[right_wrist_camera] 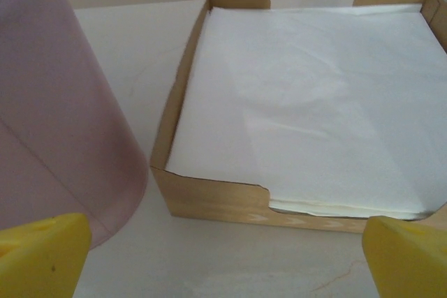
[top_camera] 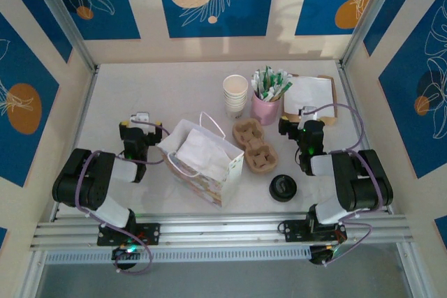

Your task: Pack the takeout coffee

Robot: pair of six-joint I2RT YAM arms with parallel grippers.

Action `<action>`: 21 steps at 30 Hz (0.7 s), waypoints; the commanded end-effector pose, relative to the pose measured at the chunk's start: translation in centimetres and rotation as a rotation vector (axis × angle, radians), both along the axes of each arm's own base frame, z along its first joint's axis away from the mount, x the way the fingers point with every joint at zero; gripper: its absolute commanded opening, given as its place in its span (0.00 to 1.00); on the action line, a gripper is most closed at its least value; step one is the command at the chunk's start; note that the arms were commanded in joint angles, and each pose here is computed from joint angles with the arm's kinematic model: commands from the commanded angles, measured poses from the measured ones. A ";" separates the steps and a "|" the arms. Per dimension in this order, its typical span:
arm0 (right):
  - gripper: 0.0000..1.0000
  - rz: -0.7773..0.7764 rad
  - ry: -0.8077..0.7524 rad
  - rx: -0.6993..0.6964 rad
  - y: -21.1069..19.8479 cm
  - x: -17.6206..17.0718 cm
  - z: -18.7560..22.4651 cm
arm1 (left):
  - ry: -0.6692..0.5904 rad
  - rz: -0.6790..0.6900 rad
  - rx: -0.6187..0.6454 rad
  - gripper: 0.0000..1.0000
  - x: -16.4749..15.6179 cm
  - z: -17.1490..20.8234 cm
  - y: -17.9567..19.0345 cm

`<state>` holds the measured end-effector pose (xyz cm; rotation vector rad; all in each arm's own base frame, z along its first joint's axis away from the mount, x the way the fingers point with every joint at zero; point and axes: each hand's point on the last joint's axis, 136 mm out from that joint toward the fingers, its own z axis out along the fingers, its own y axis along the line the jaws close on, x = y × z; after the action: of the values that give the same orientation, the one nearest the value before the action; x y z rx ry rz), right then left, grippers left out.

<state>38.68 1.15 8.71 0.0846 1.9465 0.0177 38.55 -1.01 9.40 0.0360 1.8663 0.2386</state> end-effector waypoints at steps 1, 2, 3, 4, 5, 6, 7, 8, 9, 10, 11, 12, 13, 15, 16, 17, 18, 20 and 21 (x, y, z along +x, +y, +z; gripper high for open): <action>0.99 0.003 -0.028 0.021 -0.2 0.8 0.8 | -0.013 0.000 -0.027 1.00 0.5 0.4 0.1; 0.99 0.001 -0.033 0.021 -0.3 0.8 0.8 | -0.012 0.001 -0.027 1.00 0.5 0.4 0.1; 1.00 -0.001 -0.023 0.024 -0.3 0.8 0.8 | -0.013 0.000 -0.027 1.00 0.5 0.4 0.1; 1.00 -0.001 -0.027 0.025 -0.3 0.9 0.8 | -0.013 0.000 -0.027 1.00 0.5 0.4 0.1; 1.00 0.000 -0.024 0.025 -0.3 0.8 0.8 | -0.012 0.000 -0.027 1.00 0.5 0.4 0.0; 0.99 -0.002 -0.022 0.027 -0.4 0.9 0.8 | -0.013 0.000 -0.027 1.00 0.5 0.4 0.0; 0.99 -0.004 -0.024 0.027 -0.5 0.9 0.8 | -0.013 0.001 -0.027 1.00 0.5 0.4 0.1; 1.00 -0.003 -0.021 0.029 -0.5 0.9 0.7 | -0.012 0.001 -0.027 1.00 0.5 0.4 0.1; 0.99 -0.004 -0.020 0.031 -0.5 0.9 0.7 | -0.014 0.001 -0.027 1.00 0.5 0.4 0.1; 0.99 -0.002 -0.020 0.031 -0.4 0.9 0.7 | -0.013 -0.001 -0.027 1.00 0.5 0.4 0.0; 0.99 -0.004 -0.017 0.031 -0.5 0.9 0.6 | -0.013 -0.002 -0.027 1.00 0.5 0.4 0.0; 1.00 -0.005 -0.018 0.031 -0.5 0.9 0.7 | -0.012 0.000 -0.027 1.00 0.5 0.4 0.1; 0.99 -0.004 -0.017 0.031 -0.5 0.9 0.6 | -0.014 0.000 -0.027 1.00 0.5 0.4 0.1; 0.99 -0.003 -0.020 0.032 -0.5 0.9 0.7 | -0.013 -0.001 -0.027 1.00 0.5 0.4 0.0; 0.99 -0.004 -0.021 0.032 -0.5 0.9 0.8 | -0.013 0.000 -0.027 1.00 0.5 0.4 0.1; 0.99 -0.004 -0.020 0.031 -0.5 0.9 0.7 | -0.011 0.000 -0.027 1.00 0.5 0.4 0.1; 0.99 -0.004 -0.020 0.032 -0.5 0.9 0.7 | -0.012 0.000 -0.027 1.00 0.5 0.4 0.1; 1.00 -0.003 -0.021 0.032 -0.5 0.9 0.8 | -0.012 0.000 -0.027 1.00 0.5 0.4 0.0; 1.00 -0.002 -0.021 0.032 -0.5 0.9 0.8 | -0.013 0.000 -0.027 1.00 0.5 0.4 0.1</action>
<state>38.77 0.69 8.27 0.1001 1.9632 0.0334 38.55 -1.02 9.40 0.0363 1.8663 0.2382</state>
